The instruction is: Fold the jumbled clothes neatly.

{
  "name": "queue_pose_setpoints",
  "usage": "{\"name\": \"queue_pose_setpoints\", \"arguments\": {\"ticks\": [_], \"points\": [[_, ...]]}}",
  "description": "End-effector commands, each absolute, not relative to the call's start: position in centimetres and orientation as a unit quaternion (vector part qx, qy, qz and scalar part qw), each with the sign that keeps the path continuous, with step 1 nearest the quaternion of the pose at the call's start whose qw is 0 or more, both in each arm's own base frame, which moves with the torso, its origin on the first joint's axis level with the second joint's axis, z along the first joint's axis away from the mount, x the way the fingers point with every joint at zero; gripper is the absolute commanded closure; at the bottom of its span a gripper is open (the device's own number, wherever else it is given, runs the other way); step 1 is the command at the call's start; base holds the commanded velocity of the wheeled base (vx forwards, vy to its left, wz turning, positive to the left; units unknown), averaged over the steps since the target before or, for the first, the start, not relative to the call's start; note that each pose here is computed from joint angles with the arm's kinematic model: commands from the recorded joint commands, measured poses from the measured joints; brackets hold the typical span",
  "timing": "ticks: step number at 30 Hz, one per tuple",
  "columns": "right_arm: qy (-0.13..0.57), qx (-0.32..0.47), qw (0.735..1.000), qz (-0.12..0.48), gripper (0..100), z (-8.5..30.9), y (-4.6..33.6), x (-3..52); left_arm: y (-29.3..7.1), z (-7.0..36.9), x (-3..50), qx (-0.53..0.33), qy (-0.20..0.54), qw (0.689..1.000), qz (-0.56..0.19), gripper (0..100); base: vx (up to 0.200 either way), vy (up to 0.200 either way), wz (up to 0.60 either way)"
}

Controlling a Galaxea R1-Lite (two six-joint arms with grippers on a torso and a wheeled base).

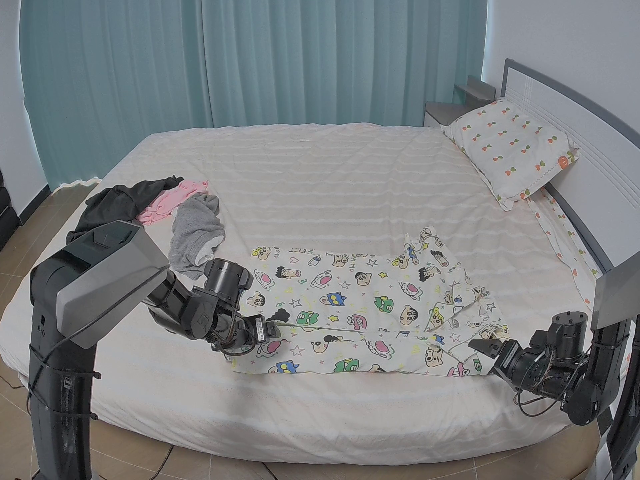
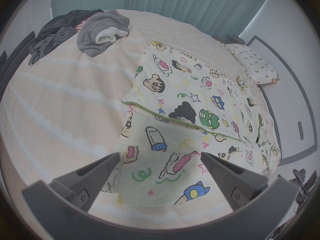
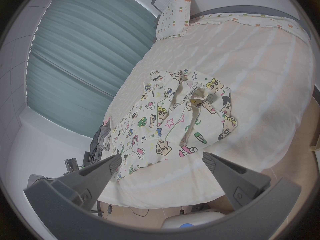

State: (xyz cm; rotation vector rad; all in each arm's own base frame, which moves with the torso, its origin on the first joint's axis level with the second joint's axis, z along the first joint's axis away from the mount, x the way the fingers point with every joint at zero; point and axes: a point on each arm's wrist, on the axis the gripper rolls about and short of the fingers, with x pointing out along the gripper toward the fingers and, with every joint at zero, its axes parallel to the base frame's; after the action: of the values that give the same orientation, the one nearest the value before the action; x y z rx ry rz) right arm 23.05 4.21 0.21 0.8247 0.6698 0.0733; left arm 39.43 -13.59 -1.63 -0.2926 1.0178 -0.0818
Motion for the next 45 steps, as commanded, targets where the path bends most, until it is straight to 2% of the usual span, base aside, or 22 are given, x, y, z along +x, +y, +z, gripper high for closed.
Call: {"name": "queue_pose_setpoints", "arguments": {"ticks": [1, 5, 6, 15, 31, 45], "points": [[0.317, 0.393, 0.862, 0.039, 0, 0.2, 4.3, 23.1, -13.7, -2.2, 39.6, -0.141, 0.487, 0.861, -0.039, 0, 0.0, 0.0, 0.0], [0.317, 0.393, 0.862, 0.039, 0, 0.2, 4.3, 23.1, -13.8, -2.7, 39.9, -0.143, 0.481, 0.864, -0.04, 0, 0.0, 0.0, 0.0], [0.317, 0.393, 0.862, 0.038, 0, 0.2, 4.3, 23.1, -13.8, -2.9, 40.0, -0.144, 0.479, 0.865, -0.04, 100, 0.0, 0.0, 0.0], [0.318, 0.393, 0.862, 0.038, 0, 0.2, 4.3, 23.1, -13.7, -2.6, 39.8, -0.146, 0.477, 0.866, -0.038, 100, 0.0, 0.0, 0.0], [0.319, 0.392, 0.862, 0.04, 0, 0.2, 4.4, 23.0, -13.7, 2.0, 39.7, -0.177, 0.423, 0.887, -0.044, 100, 0.0, 0.0, 0.0], [0.319, 0.391, 0.862, 0.041, 0, 0.2, 4.5, 23.0, -14.2, 3.1, 39.1, -0.218, 0.418, 0.881, -0.029, 100, 0.0, 0.0, 0.0]]}}
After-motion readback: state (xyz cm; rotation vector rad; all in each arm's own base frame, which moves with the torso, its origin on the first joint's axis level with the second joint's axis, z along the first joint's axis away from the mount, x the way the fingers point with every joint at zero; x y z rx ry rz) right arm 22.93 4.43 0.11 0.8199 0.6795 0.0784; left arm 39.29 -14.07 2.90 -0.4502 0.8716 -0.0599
